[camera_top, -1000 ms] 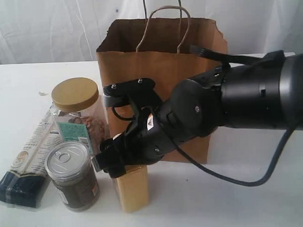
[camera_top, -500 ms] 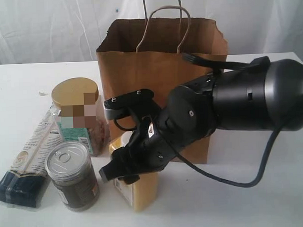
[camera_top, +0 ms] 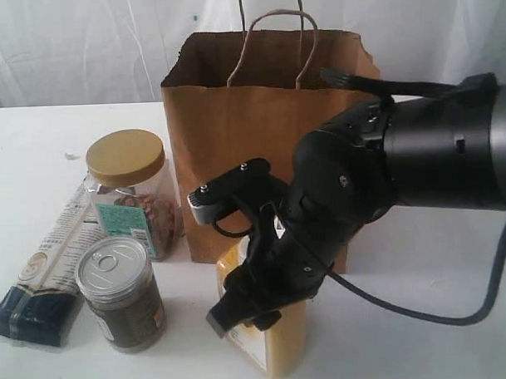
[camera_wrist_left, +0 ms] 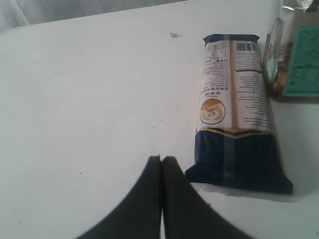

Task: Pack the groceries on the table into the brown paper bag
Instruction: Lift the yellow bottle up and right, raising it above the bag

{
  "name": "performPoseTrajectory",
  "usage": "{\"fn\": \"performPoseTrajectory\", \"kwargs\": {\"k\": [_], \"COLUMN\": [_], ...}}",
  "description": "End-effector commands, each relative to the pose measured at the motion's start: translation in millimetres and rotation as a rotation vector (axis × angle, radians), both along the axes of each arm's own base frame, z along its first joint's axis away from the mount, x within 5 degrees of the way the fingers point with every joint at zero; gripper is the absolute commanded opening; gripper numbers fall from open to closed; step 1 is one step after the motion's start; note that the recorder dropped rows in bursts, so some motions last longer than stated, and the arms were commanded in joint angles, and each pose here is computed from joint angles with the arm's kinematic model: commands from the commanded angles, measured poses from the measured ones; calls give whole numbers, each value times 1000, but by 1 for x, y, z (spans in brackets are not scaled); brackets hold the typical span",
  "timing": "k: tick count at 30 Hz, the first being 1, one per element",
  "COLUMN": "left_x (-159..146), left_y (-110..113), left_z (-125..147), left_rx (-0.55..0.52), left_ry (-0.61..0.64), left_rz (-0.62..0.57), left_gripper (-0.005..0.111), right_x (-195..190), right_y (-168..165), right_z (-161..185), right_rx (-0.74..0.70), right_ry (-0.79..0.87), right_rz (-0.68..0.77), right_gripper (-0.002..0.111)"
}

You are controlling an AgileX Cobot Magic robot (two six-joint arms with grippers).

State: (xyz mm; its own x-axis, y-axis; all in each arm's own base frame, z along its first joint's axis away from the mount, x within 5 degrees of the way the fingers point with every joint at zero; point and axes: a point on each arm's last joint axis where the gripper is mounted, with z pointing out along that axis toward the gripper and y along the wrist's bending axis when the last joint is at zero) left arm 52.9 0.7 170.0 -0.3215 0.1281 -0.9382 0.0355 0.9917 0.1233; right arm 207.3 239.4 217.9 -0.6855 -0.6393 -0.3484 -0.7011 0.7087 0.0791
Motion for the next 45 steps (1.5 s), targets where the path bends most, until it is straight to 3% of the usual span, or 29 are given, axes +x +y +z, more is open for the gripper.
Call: {"fn": "performPoseTrajectory", "kwargs": {"k": [1,6,19,27,33,42,45], "left_x": [0,0,0,0,0,0,0], "left_y": [0,0,0,0,0,0,0], "left_z": [0,0,0,0,0,0,0], "left_rx": [-6,-6,-6,-6,-6,-6,-6], "left_ry": [-6,-6,-6,-6,-6,-6,-6], "left_rz": [2,2,2,2,2,2,2], "left_gripper": [0,0,0,0,0,0,0], "right_x": [-10,-25,-62,-94,-121,-126,-114], "right_y": [-14,-32,-99,-155,-189,-188,-185], "right_z": [28,45,56,116,140,163,181], "right_rx": [30,52,159,437,601,838,785], "right_ry": [-30,-71,-284,-585,-710,-776,-861], "right_rz": [-3,-7,-233,-402,-433,-436,-475], "right_gripper": [1,1,1,1,1,0,0]}}
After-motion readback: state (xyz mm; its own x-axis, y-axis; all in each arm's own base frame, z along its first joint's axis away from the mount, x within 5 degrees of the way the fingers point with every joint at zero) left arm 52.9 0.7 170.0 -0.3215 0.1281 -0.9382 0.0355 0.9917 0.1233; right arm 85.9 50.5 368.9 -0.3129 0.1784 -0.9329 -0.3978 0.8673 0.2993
